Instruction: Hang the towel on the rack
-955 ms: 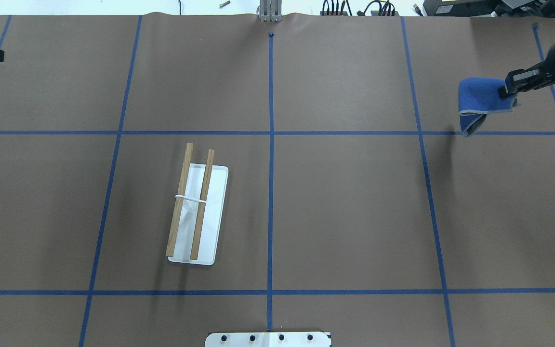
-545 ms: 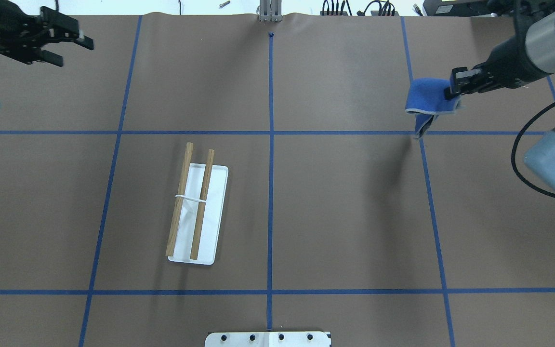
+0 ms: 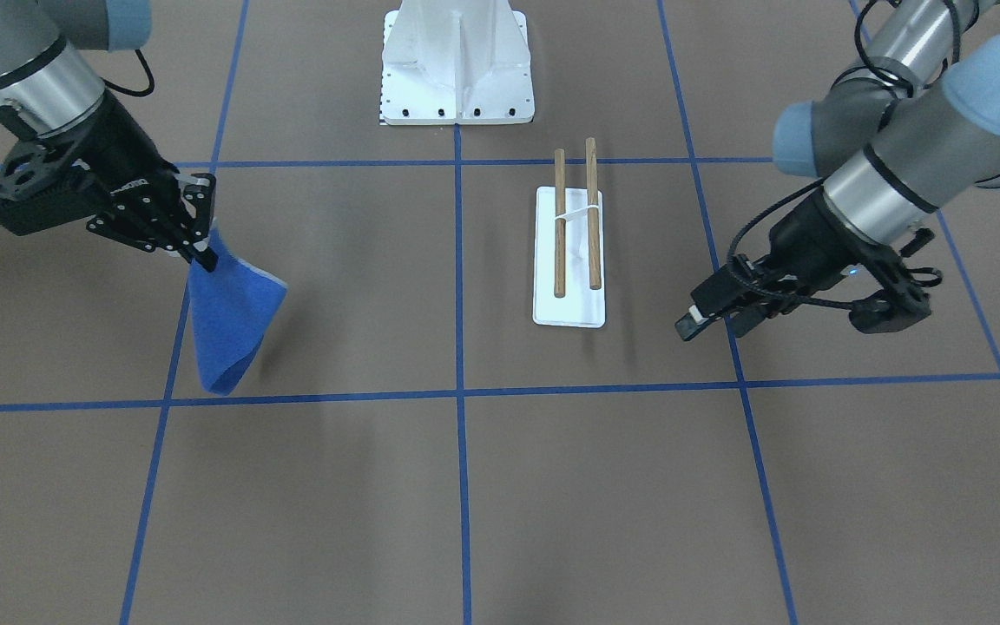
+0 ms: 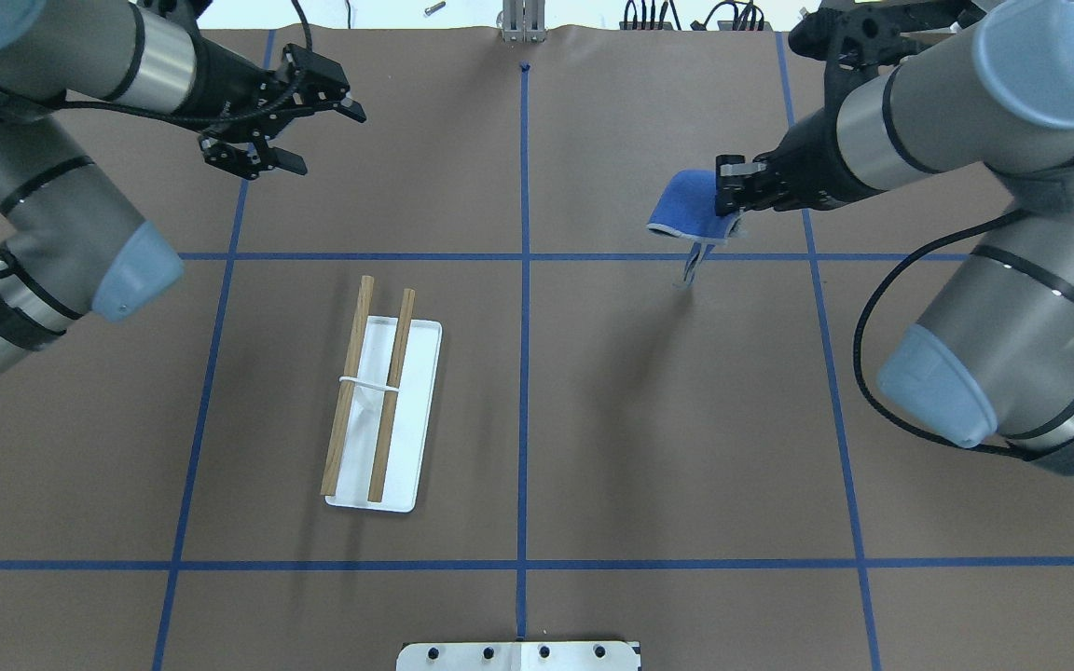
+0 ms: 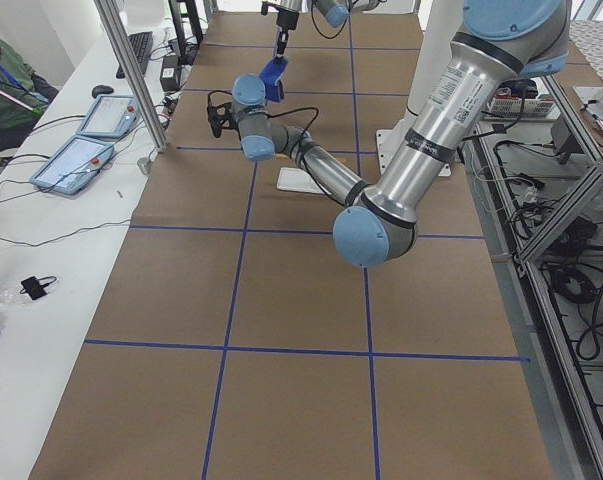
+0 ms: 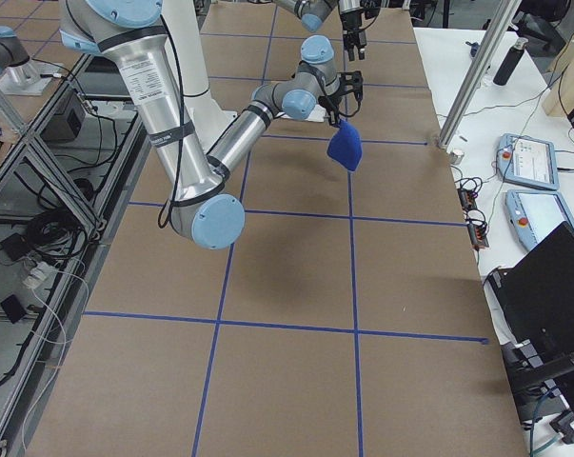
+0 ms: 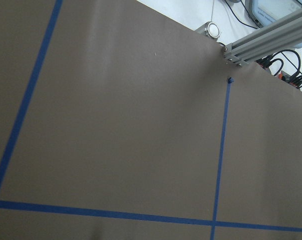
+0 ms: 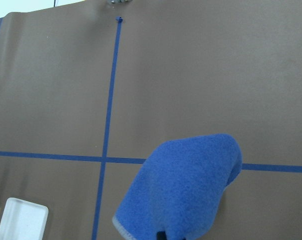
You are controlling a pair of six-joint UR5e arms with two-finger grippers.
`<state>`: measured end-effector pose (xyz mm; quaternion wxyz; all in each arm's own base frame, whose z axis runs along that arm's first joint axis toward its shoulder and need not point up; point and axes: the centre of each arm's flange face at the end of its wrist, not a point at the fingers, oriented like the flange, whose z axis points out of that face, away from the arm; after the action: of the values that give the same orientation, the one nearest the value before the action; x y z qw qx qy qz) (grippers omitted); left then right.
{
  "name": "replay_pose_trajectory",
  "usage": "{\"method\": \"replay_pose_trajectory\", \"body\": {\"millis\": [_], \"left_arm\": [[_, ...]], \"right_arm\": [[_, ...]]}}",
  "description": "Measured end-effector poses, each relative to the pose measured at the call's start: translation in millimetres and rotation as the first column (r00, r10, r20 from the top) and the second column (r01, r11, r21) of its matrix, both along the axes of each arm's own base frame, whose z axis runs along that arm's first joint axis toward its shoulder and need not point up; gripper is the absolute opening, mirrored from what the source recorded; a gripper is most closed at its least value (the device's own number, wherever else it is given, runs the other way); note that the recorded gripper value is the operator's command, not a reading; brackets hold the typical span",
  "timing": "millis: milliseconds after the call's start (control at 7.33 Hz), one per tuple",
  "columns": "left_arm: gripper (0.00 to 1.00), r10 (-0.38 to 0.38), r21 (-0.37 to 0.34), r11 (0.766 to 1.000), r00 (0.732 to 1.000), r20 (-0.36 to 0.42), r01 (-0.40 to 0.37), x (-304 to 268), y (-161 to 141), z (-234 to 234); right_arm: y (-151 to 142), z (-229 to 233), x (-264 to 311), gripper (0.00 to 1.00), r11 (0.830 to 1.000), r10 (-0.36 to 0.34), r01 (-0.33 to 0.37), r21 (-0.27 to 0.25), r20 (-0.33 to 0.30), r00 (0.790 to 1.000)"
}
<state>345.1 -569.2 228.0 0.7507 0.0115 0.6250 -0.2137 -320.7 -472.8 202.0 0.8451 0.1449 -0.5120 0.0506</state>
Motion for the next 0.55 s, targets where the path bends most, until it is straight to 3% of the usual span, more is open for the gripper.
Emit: {"method": "replay_pose_trajectory", "body": {"millis": [545], "left_arm": [[0.97, -0.114, -0.177, 0.981, 0.976, -0.185, 0.082, 67.5, 29.0, -55.4]], "right_arm": [[31.4, -66.5, -65.1, 0.0, 0.996, 0.08, -0.083, 0.028, 0.076, 0.994]]}}
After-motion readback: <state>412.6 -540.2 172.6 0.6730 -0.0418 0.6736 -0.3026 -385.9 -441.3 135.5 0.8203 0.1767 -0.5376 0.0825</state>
